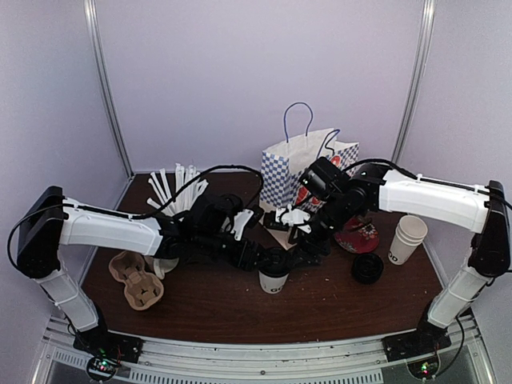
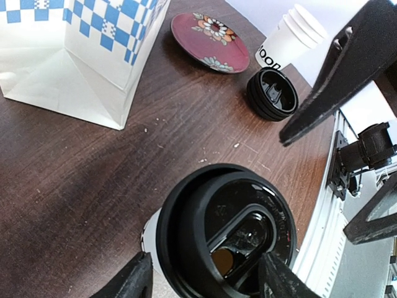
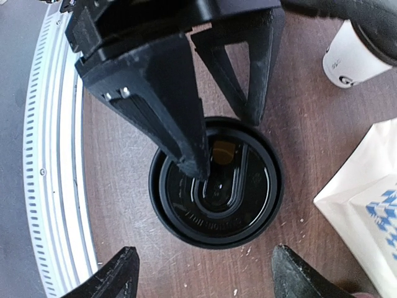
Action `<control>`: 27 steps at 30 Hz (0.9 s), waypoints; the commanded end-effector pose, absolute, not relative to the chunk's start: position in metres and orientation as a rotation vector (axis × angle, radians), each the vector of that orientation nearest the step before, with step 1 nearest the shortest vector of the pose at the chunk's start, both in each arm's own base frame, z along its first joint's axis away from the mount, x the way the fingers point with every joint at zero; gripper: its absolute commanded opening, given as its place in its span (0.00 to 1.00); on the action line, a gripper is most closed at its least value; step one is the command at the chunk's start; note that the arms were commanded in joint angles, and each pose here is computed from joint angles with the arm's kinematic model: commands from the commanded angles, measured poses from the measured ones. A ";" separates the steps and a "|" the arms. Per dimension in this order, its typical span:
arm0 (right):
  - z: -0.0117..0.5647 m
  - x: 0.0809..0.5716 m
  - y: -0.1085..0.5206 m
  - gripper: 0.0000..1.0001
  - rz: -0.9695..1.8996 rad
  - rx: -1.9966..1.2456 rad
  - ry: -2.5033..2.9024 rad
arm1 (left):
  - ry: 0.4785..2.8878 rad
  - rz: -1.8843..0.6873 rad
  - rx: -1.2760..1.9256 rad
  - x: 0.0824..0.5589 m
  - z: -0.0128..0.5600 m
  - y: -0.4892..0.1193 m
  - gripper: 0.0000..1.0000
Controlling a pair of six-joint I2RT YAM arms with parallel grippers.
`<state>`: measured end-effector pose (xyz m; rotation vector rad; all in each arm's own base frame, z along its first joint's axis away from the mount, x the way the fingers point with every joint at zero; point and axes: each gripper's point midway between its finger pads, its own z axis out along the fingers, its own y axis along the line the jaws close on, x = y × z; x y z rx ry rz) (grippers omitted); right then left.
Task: Pack the takeout coffee
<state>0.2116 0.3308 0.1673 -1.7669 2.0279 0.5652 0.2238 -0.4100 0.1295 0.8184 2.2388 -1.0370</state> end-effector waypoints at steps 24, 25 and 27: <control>0.134 0.231 0.358 0.90 0.427 -1.812 1.875 | 2.402 -1.012 0.777 0.215 0.082 -0.393 0.58; 0.133 0.231 0.358 0.90 0.422 -1.812 1.875 | 2.404 -1.012 0.775 0.216 0.082 -0.393 0.58; 0.133 0.231 0.357 0.89 0.423 -1.807 1.873 | 2.405 -1.010 0.774 0.216 0.082 -0.392 0.57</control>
